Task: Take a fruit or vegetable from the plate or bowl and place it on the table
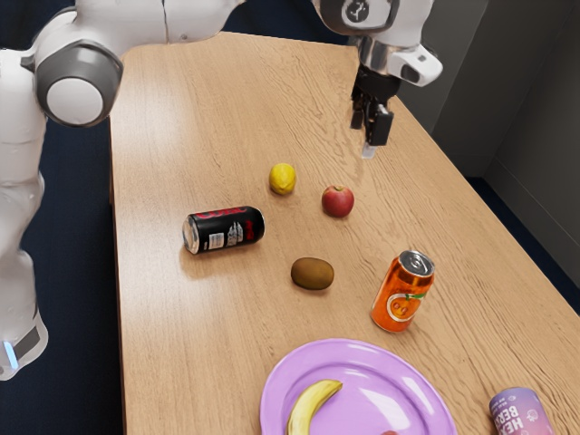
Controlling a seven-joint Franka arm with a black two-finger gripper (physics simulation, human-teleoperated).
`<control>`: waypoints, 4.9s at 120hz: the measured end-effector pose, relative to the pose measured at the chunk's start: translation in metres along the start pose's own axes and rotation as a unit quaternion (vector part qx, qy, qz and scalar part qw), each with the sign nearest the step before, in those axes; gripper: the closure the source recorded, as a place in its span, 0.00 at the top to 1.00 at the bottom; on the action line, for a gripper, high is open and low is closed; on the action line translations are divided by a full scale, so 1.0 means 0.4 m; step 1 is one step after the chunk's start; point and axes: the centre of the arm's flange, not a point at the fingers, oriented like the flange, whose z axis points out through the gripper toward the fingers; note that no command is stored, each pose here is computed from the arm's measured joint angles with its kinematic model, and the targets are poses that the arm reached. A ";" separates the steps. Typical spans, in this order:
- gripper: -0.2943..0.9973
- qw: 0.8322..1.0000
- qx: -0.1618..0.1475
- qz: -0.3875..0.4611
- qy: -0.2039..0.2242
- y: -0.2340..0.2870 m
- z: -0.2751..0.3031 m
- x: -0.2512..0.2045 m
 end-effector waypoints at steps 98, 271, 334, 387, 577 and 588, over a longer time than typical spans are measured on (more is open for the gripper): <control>0.77 0.936 -0.100 0.333 -0.046 0.930 0.364 0.066; 0.77 0.926 -0.077 0.368 -0.033 0.970 0.471 0.082; 0.77 0.920 -0.080 0.381 -0.039 0.952 0.511 0.089; 0.77 0.917 -0.081 0.388 -0.045 0.958 0.544 0.086; 0.39 0.921 -0.081 0.379 -0.037 0.955 0.567 0.096; 0.38 0.922 -0.080 0.376 -0.037 0.955 0.567 0.096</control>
